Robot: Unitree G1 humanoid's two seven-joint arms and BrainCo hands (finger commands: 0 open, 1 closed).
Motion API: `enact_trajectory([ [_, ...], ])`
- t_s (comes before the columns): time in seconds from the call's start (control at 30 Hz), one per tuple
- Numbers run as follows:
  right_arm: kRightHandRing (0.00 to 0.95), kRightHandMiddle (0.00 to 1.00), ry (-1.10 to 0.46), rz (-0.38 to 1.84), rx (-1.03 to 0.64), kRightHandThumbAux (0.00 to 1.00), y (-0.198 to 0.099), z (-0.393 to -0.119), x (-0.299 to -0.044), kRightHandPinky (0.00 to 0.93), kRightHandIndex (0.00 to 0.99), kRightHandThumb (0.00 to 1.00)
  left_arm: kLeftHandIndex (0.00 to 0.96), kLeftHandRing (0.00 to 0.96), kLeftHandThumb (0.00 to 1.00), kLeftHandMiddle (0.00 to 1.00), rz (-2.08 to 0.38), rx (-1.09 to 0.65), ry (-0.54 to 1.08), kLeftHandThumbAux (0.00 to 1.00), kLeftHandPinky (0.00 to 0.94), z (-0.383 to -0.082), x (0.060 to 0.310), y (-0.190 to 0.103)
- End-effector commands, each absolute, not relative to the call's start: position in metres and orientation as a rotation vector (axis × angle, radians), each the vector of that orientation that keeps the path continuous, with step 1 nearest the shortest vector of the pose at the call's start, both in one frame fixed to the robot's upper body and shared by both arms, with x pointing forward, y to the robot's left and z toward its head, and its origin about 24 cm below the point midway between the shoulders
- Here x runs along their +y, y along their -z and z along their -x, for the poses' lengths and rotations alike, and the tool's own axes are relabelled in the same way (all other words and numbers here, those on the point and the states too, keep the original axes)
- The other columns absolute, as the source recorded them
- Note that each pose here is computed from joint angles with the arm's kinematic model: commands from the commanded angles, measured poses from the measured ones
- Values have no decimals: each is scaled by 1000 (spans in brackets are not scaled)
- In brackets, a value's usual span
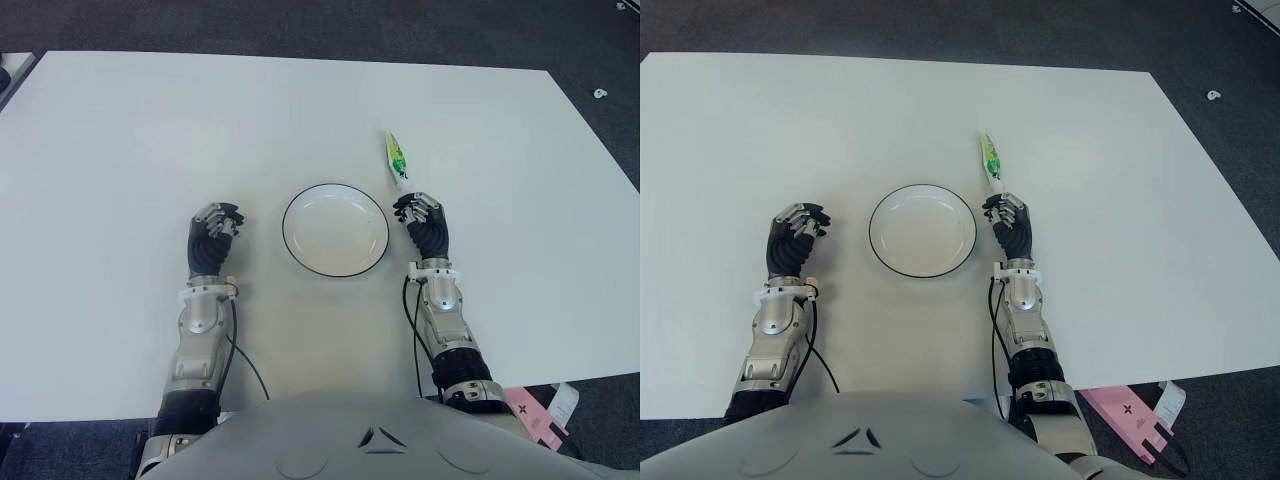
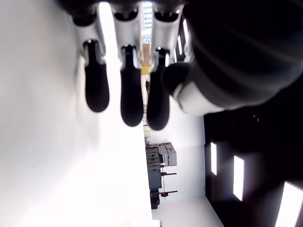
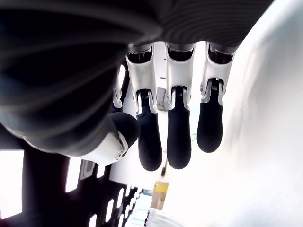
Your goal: Put the toothpaste on the table into the plate.
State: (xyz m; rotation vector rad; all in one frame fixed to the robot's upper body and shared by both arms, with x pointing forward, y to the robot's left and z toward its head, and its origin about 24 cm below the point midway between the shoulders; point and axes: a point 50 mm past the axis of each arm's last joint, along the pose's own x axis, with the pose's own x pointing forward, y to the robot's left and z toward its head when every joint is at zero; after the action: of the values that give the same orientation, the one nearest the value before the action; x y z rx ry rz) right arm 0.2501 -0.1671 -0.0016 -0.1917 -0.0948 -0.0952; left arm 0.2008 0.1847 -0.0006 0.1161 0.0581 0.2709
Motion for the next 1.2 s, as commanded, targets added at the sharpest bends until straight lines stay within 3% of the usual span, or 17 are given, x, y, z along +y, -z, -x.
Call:
enact_trajectory([
  [0.03, 511, 508, 100, 195, 56, 730, 29, -231, -169, 520, 430, 704, 431, 502, 708, 511, -112, 161, -269, 720, 504, -192, 185, 16],
  [0.83, 512, 504, 115, 212, 24, 729, 20, -235, -173, 510, 427, 703, 431, 516, 708, 516, -115, 153, -263, 720, 515, -192, 182, 16],
  [1.03, 386, 360, 130, 258, -3, 730, -3, -249, -175, 382, 410, 695, 431, 508, 709, 514, -111, 150, -268, 720, 506, -193, 180, 15],
  [1.13, 300, 266, 138, 296, 4, 728, -11, -251, -176, 309, 220, 518, 431, 507, 709, 513, -110, 150, -270, 720, 506, -193, 179, 15],
  [1.2, 244, 209, 160, 393, 17, 678, -15, -256, -179, 256, 156, 465, 431, 506, 710, 512, -109, 144, -274, 720, 507, -193, 178, 15],
])
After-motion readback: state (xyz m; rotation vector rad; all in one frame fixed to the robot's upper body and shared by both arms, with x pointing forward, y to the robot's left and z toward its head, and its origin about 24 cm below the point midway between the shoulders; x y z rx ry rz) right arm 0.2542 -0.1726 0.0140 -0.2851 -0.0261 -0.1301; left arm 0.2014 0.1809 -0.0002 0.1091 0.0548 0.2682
